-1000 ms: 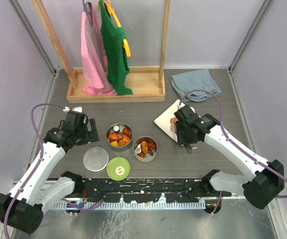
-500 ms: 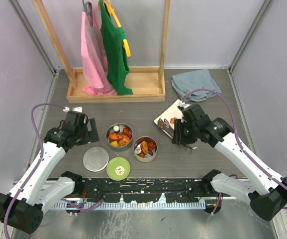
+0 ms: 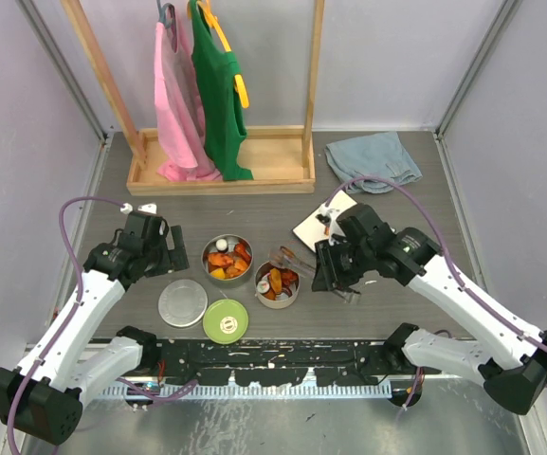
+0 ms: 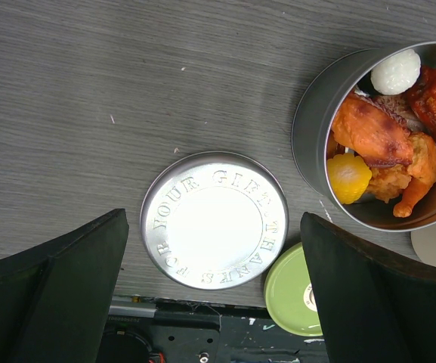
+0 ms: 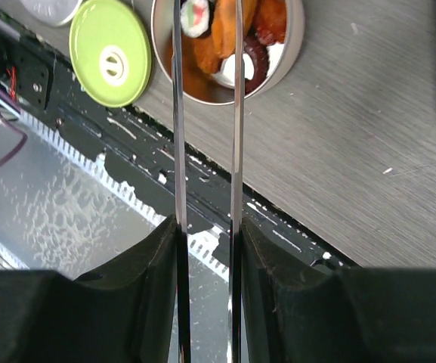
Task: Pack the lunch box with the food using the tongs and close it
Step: Place the fake food in the packing box.
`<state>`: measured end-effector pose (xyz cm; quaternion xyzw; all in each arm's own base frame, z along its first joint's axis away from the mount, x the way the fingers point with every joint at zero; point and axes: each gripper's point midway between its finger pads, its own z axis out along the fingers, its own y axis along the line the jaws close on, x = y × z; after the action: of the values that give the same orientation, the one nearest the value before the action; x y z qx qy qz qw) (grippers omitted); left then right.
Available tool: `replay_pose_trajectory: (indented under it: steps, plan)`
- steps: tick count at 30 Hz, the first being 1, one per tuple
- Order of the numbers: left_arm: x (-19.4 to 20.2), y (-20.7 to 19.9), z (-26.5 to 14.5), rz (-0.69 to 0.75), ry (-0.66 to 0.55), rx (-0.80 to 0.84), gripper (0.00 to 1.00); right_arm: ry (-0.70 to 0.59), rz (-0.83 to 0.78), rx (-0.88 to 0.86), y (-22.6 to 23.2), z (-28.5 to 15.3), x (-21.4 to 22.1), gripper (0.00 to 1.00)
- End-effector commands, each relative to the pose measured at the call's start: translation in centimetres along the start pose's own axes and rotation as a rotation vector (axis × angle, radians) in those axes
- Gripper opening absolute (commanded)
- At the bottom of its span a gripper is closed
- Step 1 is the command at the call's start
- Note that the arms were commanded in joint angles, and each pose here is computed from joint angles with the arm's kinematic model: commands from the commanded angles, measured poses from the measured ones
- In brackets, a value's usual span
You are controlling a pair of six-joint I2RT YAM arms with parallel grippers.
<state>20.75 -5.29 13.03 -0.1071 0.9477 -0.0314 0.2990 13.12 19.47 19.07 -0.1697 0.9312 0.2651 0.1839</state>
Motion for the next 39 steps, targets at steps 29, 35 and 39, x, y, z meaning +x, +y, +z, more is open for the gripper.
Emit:
replay_pose_trajectory:
  steps: [29,35,39]
  plan:
    - [-1.0,-0.3,-0.4,0.001,-0.034,0.014,0.98,0.061,-0.128,0.015,3.0,2.9,-0.1,0.33]
    - [-1.0,-0.3,-0.4,0.001,-0.033,0.013,0.98,0.026,-0.141,0.003,3.2,1.8,-0.3,0.33]
    - [-1.0,-0.3,-0.3,0.002,-0.033,0.013,0.98,0.035,-0.138,0.006,3.0,1.9,-0.1,0.33]
